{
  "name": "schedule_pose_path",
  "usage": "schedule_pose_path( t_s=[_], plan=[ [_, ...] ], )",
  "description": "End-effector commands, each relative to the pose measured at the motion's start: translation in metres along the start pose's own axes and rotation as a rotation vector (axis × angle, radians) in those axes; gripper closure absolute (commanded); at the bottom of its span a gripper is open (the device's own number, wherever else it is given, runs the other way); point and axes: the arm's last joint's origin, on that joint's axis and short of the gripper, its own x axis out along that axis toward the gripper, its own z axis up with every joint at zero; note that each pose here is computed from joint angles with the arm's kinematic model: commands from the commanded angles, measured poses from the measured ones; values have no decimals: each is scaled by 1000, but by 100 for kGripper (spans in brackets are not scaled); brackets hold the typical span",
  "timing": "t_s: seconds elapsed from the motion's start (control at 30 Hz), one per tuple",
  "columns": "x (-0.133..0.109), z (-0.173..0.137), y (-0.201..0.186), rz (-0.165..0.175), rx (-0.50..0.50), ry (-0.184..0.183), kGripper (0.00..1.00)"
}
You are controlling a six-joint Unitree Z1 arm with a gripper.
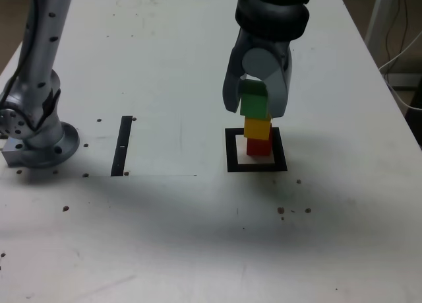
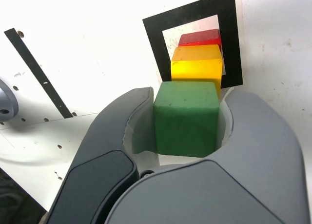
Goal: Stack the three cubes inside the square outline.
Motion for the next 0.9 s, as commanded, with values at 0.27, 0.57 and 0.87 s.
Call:
schedule_pose_path(
  t_s=[0.27, 0.57, 0.87],
  plan=[
    [7, 8, 7, 0, 4, 3, 76],
    [11, 8, 10, 5, 9, 13, 16],
    [11, 7, 10, 5, 12, 11, 1]
  ],
)
